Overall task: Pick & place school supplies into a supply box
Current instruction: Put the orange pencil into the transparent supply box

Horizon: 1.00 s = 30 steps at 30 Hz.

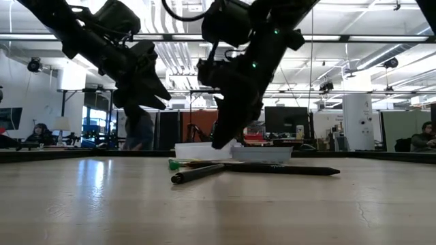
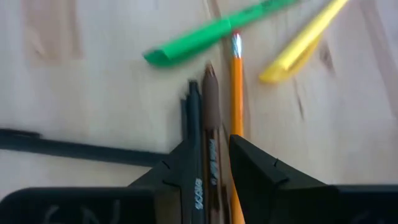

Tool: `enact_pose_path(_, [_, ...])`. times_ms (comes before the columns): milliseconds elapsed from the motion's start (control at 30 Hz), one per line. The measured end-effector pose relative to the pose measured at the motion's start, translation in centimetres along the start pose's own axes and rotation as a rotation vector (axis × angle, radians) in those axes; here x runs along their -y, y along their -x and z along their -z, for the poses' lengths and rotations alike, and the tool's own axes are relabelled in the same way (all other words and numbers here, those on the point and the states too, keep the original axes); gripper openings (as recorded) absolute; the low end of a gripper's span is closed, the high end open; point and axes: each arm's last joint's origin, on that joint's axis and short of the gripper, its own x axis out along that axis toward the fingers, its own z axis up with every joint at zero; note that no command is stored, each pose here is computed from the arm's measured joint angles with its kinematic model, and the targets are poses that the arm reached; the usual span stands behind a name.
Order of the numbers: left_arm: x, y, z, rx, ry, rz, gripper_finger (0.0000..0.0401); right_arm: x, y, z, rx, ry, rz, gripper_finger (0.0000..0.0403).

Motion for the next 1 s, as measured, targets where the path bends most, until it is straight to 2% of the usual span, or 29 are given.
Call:
enact_pose_path(367, [0.0,0.0,0.0,0.002,0.000,0.001,0.0171,1.9,-0.7,1.0,-0.051,-0.029,0.042,0.0107])
enact_pose_path(867, [0.0,0.0,0.0,0.004,0.000,0.001,0.0171,1.1,-0.9,1.7,-0.061,-0.013,0.037,0.0109])
enact_pose_path(1000, [0.0,0.0,0.0,0.004,0.000,0.001,0.0171,1.3,-1.3,2.4,-0.058,-0.053,0.047,0.0103])
